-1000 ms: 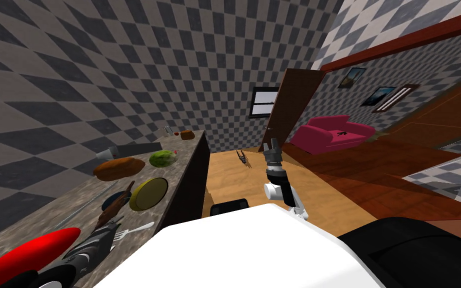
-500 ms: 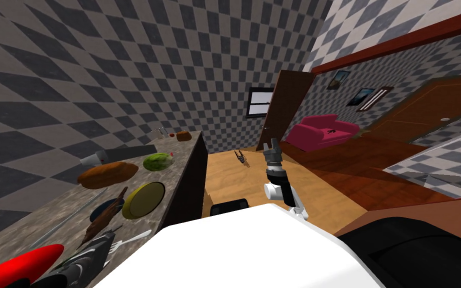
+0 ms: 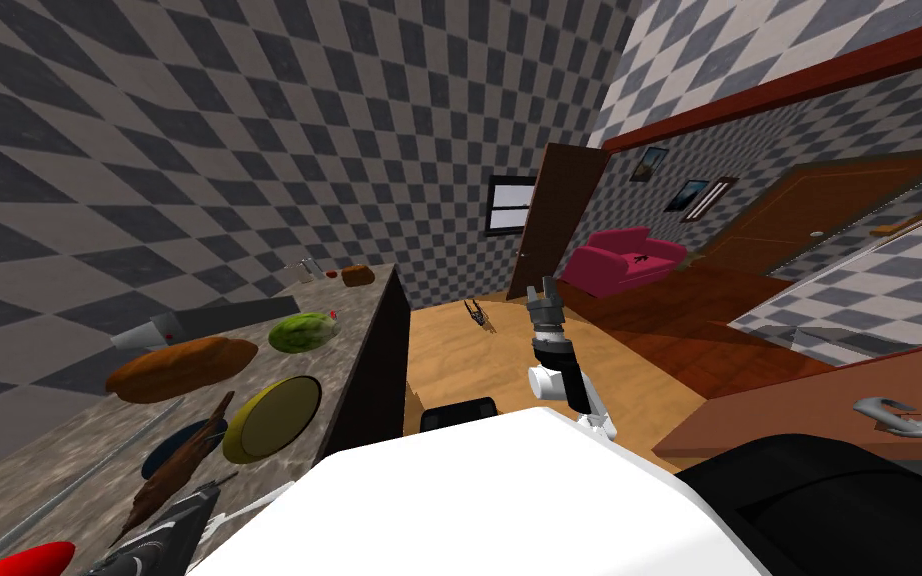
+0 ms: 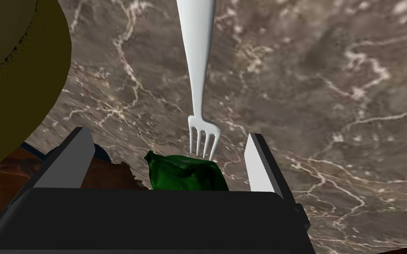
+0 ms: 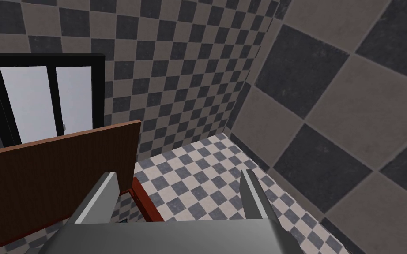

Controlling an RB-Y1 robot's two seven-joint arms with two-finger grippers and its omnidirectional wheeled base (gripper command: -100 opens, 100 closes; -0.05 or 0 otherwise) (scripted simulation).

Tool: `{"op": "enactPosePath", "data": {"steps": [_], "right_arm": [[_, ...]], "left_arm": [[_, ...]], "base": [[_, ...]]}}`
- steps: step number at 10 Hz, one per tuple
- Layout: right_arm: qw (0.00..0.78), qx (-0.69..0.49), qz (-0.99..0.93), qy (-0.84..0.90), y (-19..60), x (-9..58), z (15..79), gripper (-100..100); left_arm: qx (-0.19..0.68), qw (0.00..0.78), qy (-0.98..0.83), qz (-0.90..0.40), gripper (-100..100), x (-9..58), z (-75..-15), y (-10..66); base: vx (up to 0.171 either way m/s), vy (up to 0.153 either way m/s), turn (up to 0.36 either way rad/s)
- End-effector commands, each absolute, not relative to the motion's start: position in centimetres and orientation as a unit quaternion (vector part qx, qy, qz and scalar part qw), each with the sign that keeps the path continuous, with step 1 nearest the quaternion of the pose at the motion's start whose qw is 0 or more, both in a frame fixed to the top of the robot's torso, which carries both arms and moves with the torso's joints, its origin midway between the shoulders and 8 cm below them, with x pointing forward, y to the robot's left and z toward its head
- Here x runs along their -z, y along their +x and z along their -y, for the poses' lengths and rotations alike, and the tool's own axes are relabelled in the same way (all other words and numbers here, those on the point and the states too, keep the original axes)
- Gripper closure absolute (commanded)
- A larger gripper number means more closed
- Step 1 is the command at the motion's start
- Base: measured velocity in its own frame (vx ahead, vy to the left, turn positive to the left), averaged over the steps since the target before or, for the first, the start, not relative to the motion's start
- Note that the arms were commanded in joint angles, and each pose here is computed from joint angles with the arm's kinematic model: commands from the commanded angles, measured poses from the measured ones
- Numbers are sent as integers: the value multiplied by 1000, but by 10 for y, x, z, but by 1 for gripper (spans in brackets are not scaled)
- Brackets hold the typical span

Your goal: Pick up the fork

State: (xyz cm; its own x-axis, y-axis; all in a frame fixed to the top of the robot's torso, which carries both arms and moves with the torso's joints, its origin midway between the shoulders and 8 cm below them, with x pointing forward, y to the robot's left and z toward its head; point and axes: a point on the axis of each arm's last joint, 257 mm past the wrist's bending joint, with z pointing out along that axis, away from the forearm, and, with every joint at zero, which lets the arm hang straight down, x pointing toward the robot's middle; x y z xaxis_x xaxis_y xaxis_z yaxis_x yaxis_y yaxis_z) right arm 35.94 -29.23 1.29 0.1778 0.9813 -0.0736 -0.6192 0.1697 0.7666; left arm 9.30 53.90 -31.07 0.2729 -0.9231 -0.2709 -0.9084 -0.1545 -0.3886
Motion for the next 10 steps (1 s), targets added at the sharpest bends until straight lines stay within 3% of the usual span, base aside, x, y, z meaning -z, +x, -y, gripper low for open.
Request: {"op": "enactPosePath", "data": {"steps": [1, 10], "right_arm": [[705, -568, -298, 304, 359, -13, 292, 0], [705, -568, -298, 304, 359, -13, 292, 0]], "left_arm": [[8, 218, -765, -605, -100, 315, -536, 77], [-19, 102, -782, -615, -100, 327, -512, 17]], "base": [[17, 49, -192], [10, 39, -93]]}}
